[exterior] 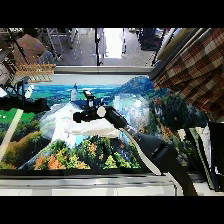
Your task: Fold the clothes and pants, and hang the long-sleeved shirts on hangers.
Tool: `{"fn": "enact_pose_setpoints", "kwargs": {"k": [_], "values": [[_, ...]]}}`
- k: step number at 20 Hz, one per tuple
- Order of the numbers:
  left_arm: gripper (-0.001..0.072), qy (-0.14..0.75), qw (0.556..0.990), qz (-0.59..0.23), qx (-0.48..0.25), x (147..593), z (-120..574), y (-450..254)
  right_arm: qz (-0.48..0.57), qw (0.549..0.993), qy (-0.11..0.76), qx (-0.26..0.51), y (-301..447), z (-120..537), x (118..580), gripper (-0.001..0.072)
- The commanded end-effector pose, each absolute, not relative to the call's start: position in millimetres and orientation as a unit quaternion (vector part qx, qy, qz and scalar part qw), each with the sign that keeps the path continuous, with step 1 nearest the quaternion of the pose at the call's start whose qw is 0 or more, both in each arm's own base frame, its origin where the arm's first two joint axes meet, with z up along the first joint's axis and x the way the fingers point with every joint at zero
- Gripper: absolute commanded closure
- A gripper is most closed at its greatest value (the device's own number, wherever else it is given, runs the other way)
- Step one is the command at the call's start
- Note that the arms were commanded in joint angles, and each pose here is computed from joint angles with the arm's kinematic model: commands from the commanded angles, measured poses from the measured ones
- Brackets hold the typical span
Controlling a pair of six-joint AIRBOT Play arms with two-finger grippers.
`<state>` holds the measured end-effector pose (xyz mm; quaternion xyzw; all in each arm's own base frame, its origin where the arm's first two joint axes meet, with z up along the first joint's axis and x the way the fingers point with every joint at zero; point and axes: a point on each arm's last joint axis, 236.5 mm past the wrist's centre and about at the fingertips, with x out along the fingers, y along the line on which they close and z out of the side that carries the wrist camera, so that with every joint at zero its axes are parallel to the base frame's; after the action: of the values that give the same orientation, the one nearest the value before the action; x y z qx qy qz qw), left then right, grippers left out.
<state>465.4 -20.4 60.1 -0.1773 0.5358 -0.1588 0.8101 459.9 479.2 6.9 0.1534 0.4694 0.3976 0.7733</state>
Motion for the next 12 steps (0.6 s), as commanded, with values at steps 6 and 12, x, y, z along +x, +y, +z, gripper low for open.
{"fn": "enact_pose_setpoints", "kwargs": {"k": [6, 12], "values": [[0.0701, 0.595, 0.742, -0.267, -0.156, 467.2, -26.4, -127.1, 0.28, 0.783, 0.539, 0.137, 257.1, 58.2, 483.7, 0.0281], [0.0701, 0.646, 0.714, -0.238, -0.127, 461.9, -101.2, -147.7, 0.242, 0.697, 0.624, 0.257, 209.0, -33.5, 444.4, 0.0011]]}}
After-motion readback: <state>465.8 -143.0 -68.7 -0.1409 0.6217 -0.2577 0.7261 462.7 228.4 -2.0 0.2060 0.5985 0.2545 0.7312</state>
